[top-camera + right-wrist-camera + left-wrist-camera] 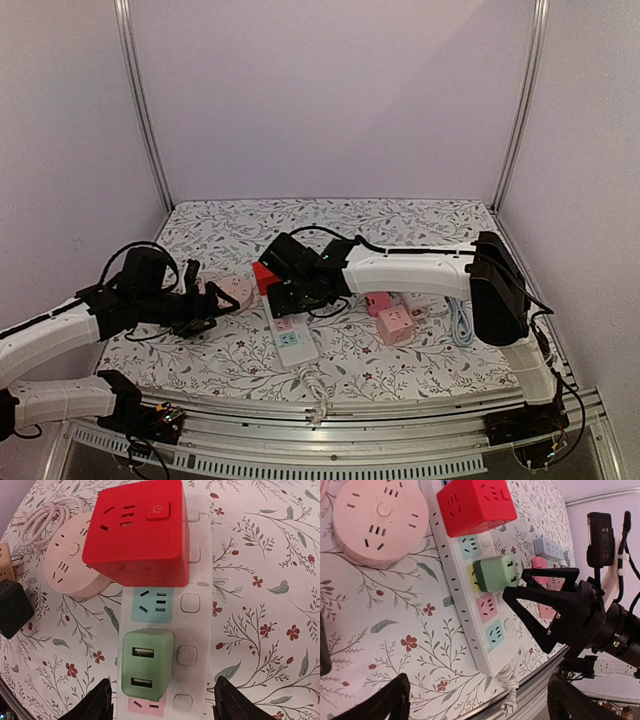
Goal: Pull the plug off the socket
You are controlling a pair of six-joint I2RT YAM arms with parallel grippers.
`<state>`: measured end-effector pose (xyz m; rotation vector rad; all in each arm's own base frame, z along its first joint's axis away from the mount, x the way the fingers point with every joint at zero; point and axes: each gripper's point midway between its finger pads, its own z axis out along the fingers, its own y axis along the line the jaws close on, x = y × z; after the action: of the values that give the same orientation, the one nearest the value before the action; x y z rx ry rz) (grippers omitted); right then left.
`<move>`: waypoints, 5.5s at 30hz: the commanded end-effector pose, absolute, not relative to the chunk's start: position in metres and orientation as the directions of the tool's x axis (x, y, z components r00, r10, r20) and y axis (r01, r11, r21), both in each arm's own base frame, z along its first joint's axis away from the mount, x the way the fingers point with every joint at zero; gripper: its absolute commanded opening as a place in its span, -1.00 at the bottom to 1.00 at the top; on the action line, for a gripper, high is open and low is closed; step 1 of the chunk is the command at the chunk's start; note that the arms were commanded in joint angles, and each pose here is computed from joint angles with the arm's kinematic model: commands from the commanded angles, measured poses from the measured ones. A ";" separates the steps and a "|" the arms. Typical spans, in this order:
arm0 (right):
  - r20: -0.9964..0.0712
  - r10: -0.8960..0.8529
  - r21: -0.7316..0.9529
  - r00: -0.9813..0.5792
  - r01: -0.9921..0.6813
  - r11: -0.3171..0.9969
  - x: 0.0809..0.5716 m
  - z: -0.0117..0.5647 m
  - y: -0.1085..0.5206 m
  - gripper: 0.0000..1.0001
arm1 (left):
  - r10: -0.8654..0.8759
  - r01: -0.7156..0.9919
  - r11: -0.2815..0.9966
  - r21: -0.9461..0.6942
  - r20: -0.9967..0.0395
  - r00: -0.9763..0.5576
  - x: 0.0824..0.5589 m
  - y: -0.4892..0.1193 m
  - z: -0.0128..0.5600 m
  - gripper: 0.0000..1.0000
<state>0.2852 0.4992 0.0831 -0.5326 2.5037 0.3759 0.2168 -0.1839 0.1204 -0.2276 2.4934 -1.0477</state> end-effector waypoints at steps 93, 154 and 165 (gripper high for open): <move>-0.595 -0.557 0.213 -0.579 -0.782 0.586 0.178 0.078 0.448 0.01 | 0.256 0.538 0.796 -0.279 -0.650 -0.716 0.211 -0.278 0.091 0.87; -0.690 -0.558 -0.028 -0.461 -0.754 0.657 0.172 0.099 0.446 -0.74 | 0.355 0.511 0.854 -0.095 -0.612 -0.707 0.207 -0.278 0.067 -0.07; -0.699 -0.529 0.015 -0.481 -0.749 0.662 0.176 0.105 0.444 -0.73 | 0.370 0.506 0.861 -0.058 -0.611 -0.700 0.205 -0.272 0.066 -0.09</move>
<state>0.1682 0.4401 0.0722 -1.0622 2.2259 0.3457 0.2072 -0.2905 0.0787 0.6334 2.3848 -0.4354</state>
